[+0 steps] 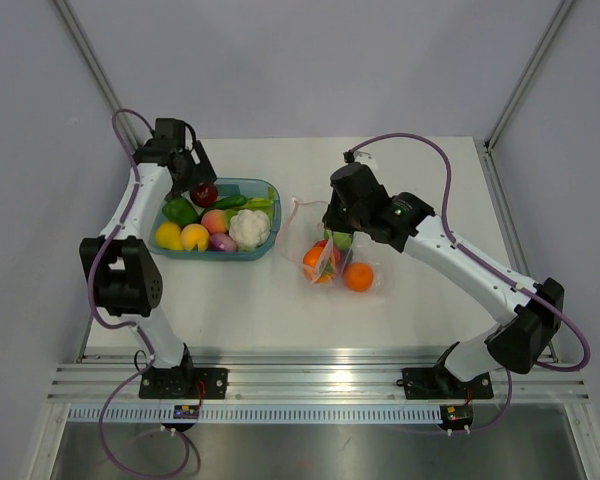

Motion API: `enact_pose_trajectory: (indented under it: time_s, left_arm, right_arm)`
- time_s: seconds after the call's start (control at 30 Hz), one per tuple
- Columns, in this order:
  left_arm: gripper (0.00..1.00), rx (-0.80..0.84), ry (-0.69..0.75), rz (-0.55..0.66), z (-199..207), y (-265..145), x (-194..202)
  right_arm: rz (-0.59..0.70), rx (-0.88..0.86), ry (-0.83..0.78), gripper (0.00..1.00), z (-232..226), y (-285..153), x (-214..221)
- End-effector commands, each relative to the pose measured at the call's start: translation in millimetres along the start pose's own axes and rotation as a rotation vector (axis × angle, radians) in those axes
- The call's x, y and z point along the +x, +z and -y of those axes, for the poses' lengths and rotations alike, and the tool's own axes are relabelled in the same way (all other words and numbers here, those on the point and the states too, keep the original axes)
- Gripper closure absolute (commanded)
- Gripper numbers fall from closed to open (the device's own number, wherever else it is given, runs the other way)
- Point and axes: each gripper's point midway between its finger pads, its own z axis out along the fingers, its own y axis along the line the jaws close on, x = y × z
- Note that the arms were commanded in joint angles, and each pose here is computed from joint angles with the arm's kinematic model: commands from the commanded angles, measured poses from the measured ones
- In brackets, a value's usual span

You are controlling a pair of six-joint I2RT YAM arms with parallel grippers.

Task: Place the food in the zip-top bag and seal the zipper
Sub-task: Pick up the fake fruit from the bin.

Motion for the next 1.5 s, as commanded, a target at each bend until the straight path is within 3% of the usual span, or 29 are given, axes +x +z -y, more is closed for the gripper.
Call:
enact_pose_trajectory:
  time_s: [0.0, 0.17, 0.43, 1.03, 1.13, 1.27, 1.47]
  left_arm:
    - [0.10, 0.013, 0.001, 0.139, 8.5, 4.1, -54.0]
    - [0.01, 0.017, 0.014, 0.097, 16.0, 30.3, -62.4]
    - [0.01, 0.019, 0.049, 0.018, 19.6, 69.3, -49.1]
    - [0.06, -0.063, 0.106, -0.054, 1.7, 89.9, -15.2]
    - [0.15, -0.053, 0.107, -0.050, 4.8, 86.3, -15.1]
    - [0.36, -0.062, 0.118, -0.032, 6.7, 74.8, -16.9]
    - [0.44, -0.033, 0.115, 0.023, 13.5, 33.8, -21.4]
  right_arm:
    - [0.048, -0.018, 0.004, 1.00, -4.7, -6.9, -14.9]
    - [0.040, -0.011, -0.005, 1.00, -5.5, -1.5, -14.0]
    - [0.028, -0.008, -0.008, 1.00, -7.6, 5.1, -12.1]
    - [0.026, -0.013, 0.009, 1.00, -7.2, 3.6, -10.3]
    - [0.032, -0.014, 0.013, 1.00, -6.7, 1.8, -11.1]
    - [0.035, -0.014, 0.014, 1.00, -5.6, -0.9, -11.4]
    - [0.041, -0.012, 0.015, 1.00, -4.1, -3.0, -12.1]
